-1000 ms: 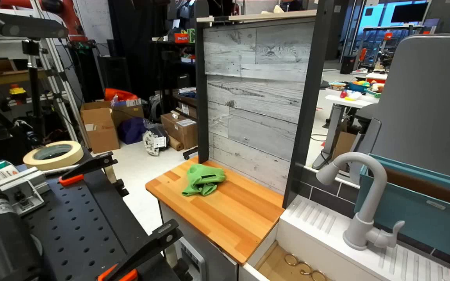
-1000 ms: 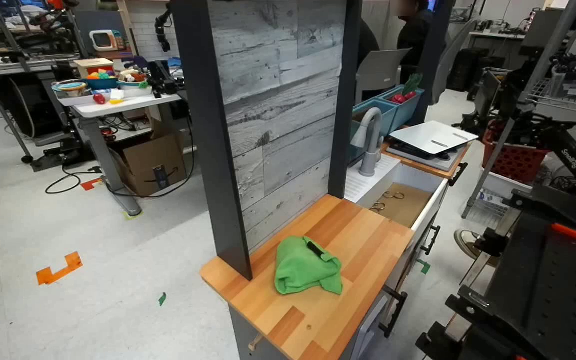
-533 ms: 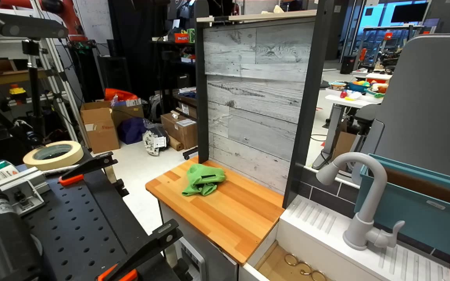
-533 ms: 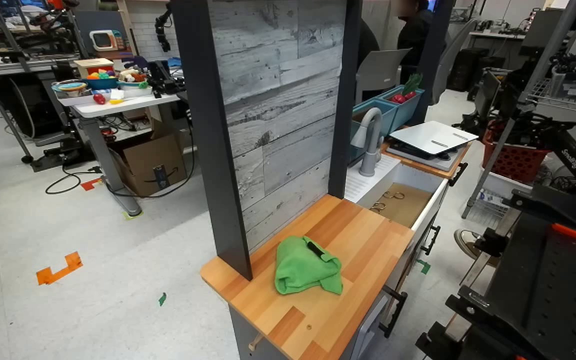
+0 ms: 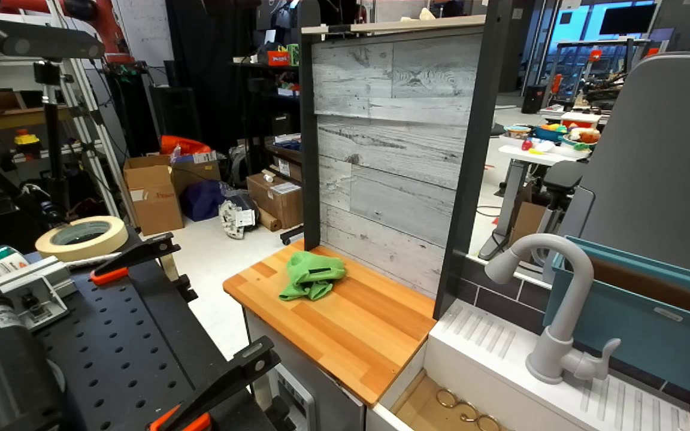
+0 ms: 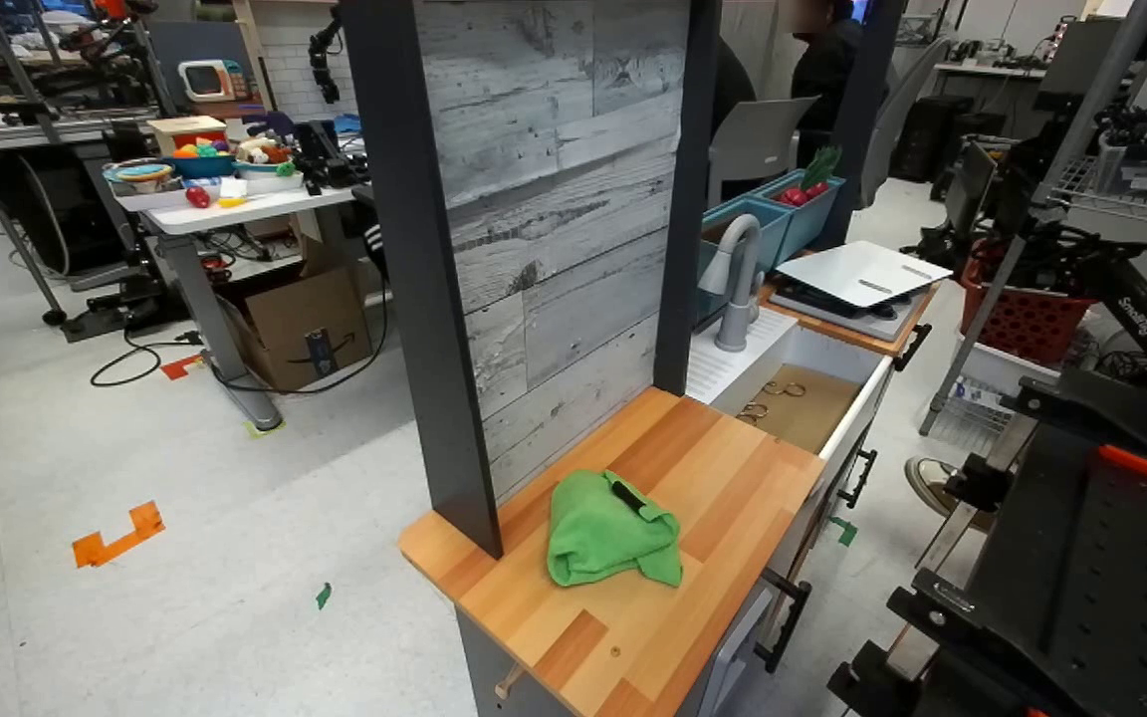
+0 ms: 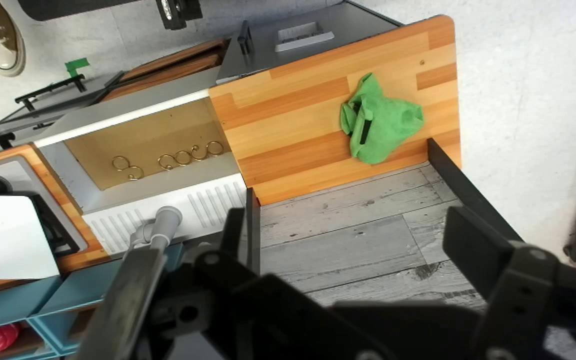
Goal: Move the tap
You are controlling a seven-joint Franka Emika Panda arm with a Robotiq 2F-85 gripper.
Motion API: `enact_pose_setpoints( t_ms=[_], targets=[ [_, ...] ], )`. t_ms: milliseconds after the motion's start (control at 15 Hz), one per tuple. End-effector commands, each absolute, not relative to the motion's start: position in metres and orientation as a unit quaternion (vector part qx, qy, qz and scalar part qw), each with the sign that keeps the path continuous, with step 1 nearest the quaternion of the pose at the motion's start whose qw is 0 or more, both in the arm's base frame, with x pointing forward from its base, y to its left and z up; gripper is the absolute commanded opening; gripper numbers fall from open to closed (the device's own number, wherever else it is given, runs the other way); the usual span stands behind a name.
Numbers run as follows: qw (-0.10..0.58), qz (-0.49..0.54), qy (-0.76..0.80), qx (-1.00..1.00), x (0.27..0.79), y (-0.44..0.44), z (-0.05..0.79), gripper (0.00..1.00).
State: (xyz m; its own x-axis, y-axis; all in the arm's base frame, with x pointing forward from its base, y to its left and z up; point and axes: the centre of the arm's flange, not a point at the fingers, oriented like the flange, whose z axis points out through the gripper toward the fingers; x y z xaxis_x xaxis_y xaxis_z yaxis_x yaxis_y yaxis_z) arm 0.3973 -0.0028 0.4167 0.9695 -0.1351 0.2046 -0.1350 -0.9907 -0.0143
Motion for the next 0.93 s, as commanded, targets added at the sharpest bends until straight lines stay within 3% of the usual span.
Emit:
enact_pose_setpoints(
  t_ms=[0,867],
  targets=[
    [0.000,-0.106,0.098,-0.990,0.412,-0.008,0.413,1.00],
    [0.045,-0.010,0.387,-0.921,0.559,-0.143,0.318,1.00]
  ],
)
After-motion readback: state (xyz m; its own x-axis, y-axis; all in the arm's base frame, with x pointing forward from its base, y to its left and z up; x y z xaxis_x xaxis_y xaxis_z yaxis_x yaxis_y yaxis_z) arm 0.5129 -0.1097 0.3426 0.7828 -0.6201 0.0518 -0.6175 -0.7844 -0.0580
